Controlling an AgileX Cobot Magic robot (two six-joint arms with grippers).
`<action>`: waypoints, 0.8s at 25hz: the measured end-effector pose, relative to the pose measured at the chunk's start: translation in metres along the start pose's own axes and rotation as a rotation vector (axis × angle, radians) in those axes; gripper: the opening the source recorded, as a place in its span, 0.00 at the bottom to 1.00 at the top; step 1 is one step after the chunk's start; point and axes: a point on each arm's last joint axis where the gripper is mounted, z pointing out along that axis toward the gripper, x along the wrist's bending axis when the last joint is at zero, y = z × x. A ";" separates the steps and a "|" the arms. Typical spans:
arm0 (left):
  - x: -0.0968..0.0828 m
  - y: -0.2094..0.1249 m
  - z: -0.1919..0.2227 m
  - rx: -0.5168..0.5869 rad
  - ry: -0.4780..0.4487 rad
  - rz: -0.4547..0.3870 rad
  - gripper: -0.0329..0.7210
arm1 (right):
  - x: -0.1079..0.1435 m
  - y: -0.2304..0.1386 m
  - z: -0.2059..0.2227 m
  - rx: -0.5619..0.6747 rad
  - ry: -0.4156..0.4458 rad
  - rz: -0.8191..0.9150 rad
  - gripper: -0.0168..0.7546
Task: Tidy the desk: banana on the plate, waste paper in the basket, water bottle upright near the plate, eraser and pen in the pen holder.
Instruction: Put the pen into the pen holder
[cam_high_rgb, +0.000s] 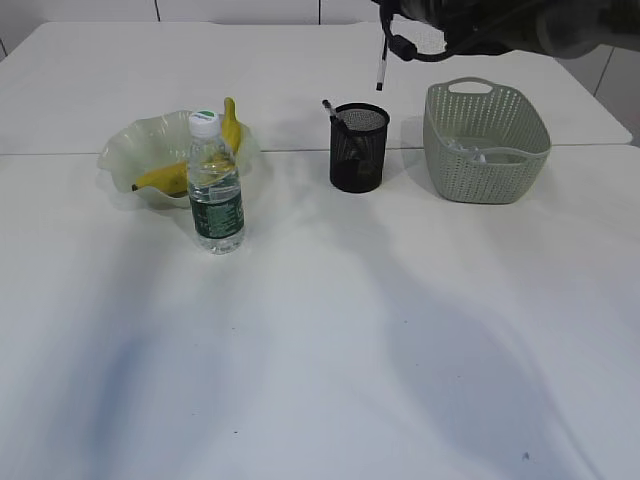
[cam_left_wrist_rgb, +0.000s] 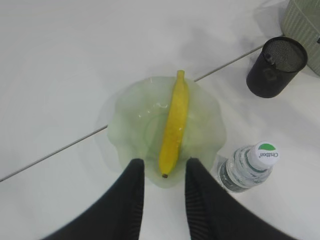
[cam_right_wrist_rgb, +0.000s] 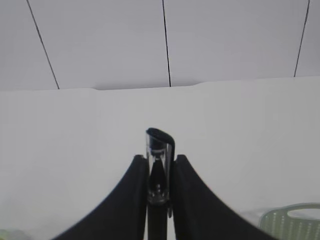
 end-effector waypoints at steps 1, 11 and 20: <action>0.000 0.000 0.000 0.002 0.004 0.001 0.29 | 0.000 -0.001 0.001 -0.004 0.003 -0.001 0.15; 0.003 -0.001 0.000 0.015 0.031 0.011 0.29 | 0.003 -0.029 0.014 0.027 0.018 0.083 0.15; 0.004 -0.002 0.000 0.020 0.039 0.014 0.29 | 0.006 -0.041 0.028 0.025 0.022 0.091 0.15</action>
